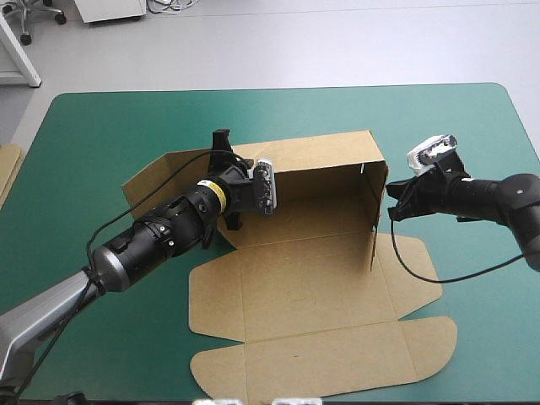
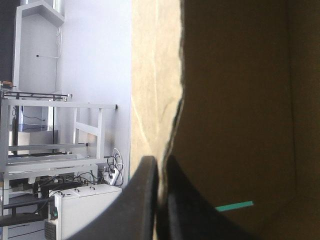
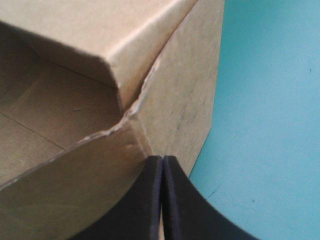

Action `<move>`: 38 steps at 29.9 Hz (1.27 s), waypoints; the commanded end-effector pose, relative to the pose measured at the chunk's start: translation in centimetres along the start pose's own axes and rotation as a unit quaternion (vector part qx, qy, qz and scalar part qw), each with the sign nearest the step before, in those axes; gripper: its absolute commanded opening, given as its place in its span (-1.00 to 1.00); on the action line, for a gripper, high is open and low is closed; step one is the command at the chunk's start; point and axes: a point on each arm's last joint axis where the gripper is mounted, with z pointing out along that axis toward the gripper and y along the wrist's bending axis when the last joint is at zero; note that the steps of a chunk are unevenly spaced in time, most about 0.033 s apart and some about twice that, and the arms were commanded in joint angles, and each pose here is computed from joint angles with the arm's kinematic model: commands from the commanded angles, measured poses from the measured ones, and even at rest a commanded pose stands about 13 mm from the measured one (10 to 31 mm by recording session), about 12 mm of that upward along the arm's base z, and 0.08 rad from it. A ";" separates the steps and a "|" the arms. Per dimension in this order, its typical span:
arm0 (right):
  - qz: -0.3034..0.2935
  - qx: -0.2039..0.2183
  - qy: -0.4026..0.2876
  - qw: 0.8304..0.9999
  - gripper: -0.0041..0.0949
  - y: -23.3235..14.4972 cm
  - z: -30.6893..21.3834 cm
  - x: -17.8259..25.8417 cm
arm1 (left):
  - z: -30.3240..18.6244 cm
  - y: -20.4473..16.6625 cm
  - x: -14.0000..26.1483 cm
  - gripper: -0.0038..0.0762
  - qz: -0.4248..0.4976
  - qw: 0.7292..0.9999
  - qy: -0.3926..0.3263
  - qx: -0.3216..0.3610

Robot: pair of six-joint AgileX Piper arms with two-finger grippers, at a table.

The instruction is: Fold the box

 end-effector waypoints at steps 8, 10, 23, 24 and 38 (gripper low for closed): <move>-0.088 0.038 -0.077 0.992 -0.86 0.8 -0.5 1.5 | -0.4 0.0 -1.1 -0.93 -0.020 0.998 -0.057 -0.018; -0.098 0.026 -0.076 0.992 -0.74 1.0 -0.5 1.5 | -0.3 -0.5 -1.0 -0.93 -0.012 0.998 -0.062 -0.015; -0.124 -0.014 -0.085 0.989 0.08 1.3 0.2 1.6 | 0.0 -1.1 -1.0 -0.93 -0.030 0.997 -0.070 -0.008; -0.129 -0.020 -0.088 0.988 0.08 1.5 0.2 1.6 | 0.0 -1.1 -1.0 -0.93 -0.030 0.997 -0.071 -0.009; -0.093 -0.027 -0.130 0.987 0.19 1.0 1.6 1.1 | 0.2 -1.2 -1.1 -0.93 -0.037 0.997 -0.074 -0.006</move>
